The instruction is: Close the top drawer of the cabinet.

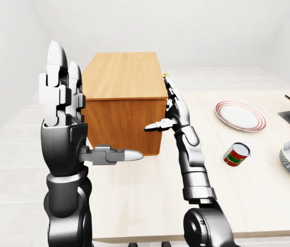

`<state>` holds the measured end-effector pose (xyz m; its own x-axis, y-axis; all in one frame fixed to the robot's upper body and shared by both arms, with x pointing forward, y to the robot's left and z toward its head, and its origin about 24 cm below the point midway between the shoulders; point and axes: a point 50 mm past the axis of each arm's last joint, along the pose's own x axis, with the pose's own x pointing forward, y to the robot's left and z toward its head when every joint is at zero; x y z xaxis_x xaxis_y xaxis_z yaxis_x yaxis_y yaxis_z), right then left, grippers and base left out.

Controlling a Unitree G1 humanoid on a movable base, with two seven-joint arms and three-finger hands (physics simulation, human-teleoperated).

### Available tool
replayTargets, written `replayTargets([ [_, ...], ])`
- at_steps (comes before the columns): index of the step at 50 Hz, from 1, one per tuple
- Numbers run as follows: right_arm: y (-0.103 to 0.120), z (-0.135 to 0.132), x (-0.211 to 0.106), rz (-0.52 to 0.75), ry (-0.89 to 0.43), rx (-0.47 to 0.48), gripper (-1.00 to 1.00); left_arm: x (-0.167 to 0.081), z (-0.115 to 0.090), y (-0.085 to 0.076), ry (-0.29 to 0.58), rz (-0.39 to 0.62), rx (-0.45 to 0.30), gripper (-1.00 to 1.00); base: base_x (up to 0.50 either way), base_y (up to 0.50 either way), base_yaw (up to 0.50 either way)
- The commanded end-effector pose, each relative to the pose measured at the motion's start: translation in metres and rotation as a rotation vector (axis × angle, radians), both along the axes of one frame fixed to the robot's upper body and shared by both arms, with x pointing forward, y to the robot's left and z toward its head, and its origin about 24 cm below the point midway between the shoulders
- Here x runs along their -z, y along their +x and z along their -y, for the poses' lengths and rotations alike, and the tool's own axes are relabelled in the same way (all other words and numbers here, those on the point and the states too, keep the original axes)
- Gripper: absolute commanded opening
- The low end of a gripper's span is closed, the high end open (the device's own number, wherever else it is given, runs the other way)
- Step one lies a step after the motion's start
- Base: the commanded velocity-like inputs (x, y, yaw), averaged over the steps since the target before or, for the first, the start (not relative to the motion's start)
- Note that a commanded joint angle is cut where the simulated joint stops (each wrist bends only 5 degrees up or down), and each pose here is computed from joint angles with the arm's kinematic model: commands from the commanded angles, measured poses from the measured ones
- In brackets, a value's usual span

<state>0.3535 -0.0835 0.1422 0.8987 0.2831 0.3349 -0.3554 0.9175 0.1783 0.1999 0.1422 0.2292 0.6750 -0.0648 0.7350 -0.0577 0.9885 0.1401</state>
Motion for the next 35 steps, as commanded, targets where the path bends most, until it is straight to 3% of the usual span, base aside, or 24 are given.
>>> replayTargets([
  [1,-0.026,-0.109,0.081,-0.310,-0.318,-0.437,1.00,0.002,0.000,0.001,-0.002,-0.011,0.002,1.00,0.00,0.00,0.00],
  [6,-0.023,-0.079,0.066,-0.295,-0.341,-0.323,1.00,0.003,0.000,0.001,-0.001,-0.015,0.002,1.00,0.00,0.00,0.01],
  [9,-0.019,-0.056,0.050,-0.227,-0.284,-0.228,1.00,0.002,0.000,0.001,0.001,-0.014,0.002,1.00,0.00,0.00,0.00],
  [17,-0.015,-0.018,-0.004,-0.001,-0.320,-0.074,1.00,0.002,0.000,0.001,0.003,-0.010,0.000,1.00,0.00,0.00,0.00],
  [23,-0.013,0.022,-0.102,0.338,-0.365,0.098,1.00,0.001,0.001,0.001,0.005,-0.006,0.000,1.00,0.00,0.00,0.00],
  [27,0.000,0.037,-0.126,0.354,-0.377,0.151,1.00,0.000,0.001,0.001,0.004,-0.003,0.000,1.00,0.00,0.00,0.00],
  [35,0.015,0.031,-0.102,0.239,-0.394,0.118,1.00,0.000,0.001,0.000,0.005,0.001,0.000,1.00,0.00,0.00,0.00],
])
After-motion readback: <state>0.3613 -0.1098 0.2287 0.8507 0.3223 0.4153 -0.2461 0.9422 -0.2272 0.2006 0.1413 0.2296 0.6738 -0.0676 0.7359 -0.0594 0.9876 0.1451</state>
